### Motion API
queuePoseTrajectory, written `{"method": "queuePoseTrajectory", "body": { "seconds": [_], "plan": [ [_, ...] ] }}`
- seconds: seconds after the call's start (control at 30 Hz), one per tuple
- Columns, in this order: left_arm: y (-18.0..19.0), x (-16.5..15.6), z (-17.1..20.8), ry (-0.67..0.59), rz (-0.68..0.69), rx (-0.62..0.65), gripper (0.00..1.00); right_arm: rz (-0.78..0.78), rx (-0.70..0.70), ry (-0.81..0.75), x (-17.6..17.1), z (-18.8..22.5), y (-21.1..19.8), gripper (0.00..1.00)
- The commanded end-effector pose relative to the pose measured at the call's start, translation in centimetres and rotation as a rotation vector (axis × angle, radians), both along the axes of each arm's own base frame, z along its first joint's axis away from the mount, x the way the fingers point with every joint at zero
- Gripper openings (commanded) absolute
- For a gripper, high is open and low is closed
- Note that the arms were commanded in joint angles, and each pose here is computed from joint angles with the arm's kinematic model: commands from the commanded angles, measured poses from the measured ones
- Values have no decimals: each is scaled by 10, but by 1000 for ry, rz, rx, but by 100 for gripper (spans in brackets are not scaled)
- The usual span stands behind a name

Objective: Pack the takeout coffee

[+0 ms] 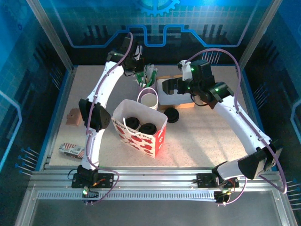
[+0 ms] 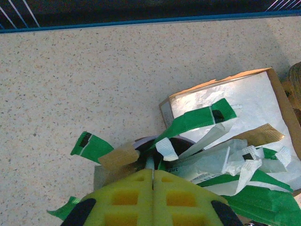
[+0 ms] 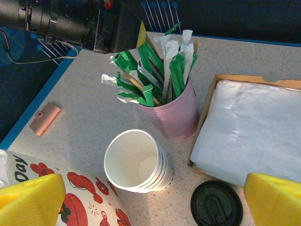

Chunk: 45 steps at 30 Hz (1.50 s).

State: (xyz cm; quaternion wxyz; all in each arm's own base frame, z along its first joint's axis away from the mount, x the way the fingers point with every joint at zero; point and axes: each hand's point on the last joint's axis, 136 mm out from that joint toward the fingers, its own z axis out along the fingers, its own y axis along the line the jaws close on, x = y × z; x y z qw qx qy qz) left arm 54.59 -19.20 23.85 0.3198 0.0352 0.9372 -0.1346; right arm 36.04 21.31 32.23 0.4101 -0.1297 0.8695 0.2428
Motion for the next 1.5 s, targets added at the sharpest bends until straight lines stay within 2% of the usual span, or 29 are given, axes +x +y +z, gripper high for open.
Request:
{"method": "queuePoseTrajectory", "body": {
  "seconds": [0.0, 0.43, 0.83, 1.2, 1.33, 1.47],
  "plan": [
    [-2, -9, 36, -64, -6, -4, 0, 4, 34, -20, 1, 10, 1, 98],
    [3, -29, 91, -150, 14, -63, 0, 18, 37, -13, -1, 8, 4, 98],
    [6, -44, 113, -171, 3, -73, 0, 36, 44, -7, -3, 8, 9, 98],
    [14, -74, 190, -343, -12, -141, 0, 43, 45, -3, -1, 8, 13, 98],
    [15, -80, 188, -325, -19, -139, 0, 48, 46, -2, -2, 9, 15, 98],
    [11, -79, 167, -262, -32, -134, 0, 58, 48, 3, -3, 8, 19, 98]
  ]
}}
